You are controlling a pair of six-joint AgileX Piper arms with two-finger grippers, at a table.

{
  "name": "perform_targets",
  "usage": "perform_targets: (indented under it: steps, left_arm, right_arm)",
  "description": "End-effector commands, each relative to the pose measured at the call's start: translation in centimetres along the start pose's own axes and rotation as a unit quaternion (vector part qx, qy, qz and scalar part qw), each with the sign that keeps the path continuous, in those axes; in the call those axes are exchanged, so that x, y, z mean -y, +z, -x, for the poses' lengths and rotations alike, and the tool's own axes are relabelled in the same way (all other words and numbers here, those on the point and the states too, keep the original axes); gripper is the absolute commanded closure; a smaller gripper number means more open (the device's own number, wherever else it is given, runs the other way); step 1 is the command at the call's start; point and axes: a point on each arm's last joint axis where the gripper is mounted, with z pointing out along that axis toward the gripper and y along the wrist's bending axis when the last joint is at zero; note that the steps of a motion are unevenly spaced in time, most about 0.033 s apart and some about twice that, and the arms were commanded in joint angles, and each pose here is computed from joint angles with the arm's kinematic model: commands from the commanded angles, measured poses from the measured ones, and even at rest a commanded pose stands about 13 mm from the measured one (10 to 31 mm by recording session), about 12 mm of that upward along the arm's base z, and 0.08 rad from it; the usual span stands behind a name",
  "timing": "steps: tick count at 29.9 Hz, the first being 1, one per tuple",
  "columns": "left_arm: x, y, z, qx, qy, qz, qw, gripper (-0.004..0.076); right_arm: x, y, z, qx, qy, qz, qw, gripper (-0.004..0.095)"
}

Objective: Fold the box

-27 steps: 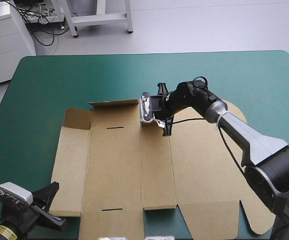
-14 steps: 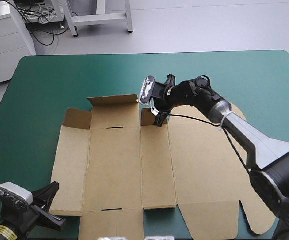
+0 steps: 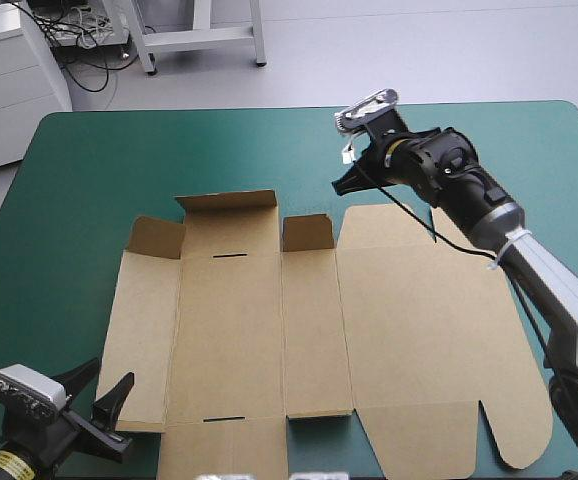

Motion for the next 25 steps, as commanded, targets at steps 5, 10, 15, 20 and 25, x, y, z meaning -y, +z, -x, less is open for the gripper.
perform_targets:
  steps: [5,10,15,20,25]
  left_arm:
    - [-0.1,-0.3,1.4,0.043,0.004,0.006,0.999,0.0281]
    - [-0.2,-0.6,2.3,0.083,0.014,0.014,0.996,0.0281]
    - [-0.3,-1.6,3.7,0.11,0.024,0.023,0.993,0.0281]
    - [-0.3,-2.4,6.1,0.12,0.028,0.027,0.992,0.0281]
    - [-0.5,-2.4,9.0,0.088,0.038,0.039,0.995,0.0281]
  right_arm:
    - [3.0,-5.1,-1.0,0.003,0.056,-0.036,0.998,0.0926]
    - [2.2,-6.4,-5.2,-0.003,0.073,-0.029,0.997,0.0926]
    - [1.5,-8.6,-9.1,0.013,0.091,-0.025,0.995,0.0926]
    - [1.2,-11.0,-11.7,0.018,0.093,-0.026,0.995,0.0926]
    - [1.0,-13.4,-14.0,0.027,0.106,-0.03,0.994,0.0926]
